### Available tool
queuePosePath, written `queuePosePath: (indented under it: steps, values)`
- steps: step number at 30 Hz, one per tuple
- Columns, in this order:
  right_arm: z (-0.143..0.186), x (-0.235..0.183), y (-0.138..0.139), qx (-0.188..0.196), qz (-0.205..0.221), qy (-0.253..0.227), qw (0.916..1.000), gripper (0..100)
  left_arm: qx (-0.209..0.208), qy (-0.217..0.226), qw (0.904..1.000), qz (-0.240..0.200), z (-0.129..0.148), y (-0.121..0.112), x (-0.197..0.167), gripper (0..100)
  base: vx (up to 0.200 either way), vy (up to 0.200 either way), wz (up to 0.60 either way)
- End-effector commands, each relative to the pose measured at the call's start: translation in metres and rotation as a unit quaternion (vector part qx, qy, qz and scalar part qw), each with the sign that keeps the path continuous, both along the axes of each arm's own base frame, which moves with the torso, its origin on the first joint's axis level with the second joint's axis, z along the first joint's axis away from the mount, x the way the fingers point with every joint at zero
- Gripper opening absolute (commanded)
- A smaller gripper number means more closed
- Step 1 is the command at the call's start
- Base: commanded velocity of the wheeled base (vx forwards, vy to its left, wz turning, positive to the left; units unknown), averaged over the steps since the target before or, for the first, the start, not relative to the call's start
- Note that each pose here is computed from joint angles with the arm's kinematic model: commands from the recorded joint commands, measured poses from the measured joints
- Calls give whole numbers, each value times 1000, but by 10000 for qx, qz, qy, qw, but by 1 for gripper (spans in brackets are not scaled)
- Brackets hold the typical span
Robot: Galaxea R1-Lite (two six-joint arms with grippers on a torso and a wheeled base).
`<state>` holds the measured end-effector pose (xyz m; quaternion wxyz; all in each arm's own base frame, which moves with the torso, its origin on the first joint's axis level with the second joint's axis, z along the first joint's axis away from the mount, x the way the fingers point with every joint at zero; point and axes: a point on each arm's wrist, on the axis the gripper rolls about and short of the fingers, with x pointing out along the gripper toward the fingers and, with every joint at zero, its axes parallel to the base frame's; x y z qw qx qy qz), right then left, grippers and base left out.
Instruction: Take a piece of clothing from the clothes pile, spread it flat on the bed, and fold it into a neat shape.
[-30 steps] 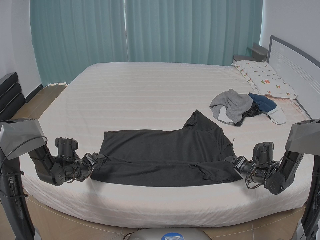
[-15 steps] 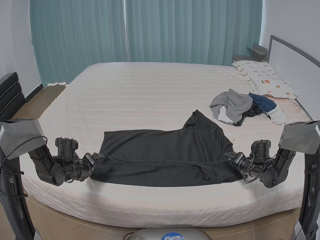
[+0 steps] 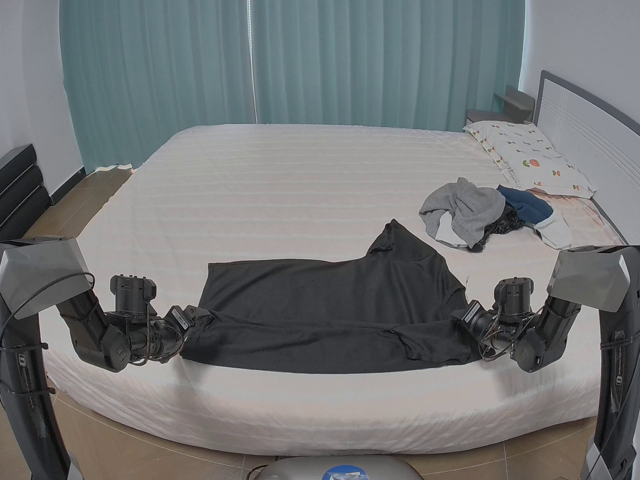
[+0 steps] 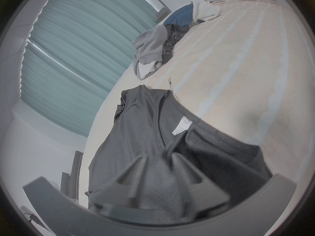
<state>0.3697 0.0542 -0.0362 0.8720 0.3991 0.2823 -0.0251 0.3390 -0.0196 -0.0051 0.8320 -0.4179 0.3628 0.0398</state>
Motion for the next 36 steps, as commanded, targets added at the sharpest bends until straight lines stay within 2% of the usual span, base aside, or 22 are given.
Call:
queuePosePath:
  steps: [1,6,20,21,30,36]
  values:
    - [-1,1,-6,0,-86,-4,10000,0,-1,9,10000,1,0,0,0,100,0,0,0]
    - [2,8,-13,35,-197,-129,9997,0,-1,9,10000,1,0,0,0,100,0,0,0]
    - [-2,13,-14,64,-183,-156,9997,0,-12,3,10000,0,0,0,0,100,0,0,0]
    - [-3,13,-14,66,-194,-148,9997,100,-12,3,10000,0,0,0,0,100,0,0,0]
    - [8,3,-15,103,-204,-398,9989,100,-24,-7,10000,21,1,0,3,100,0,0,0]
    - [28,-4,-31,338,-494,-543,9967,100,-30,-5,10000,25,1,0,3,100,0,0,0]
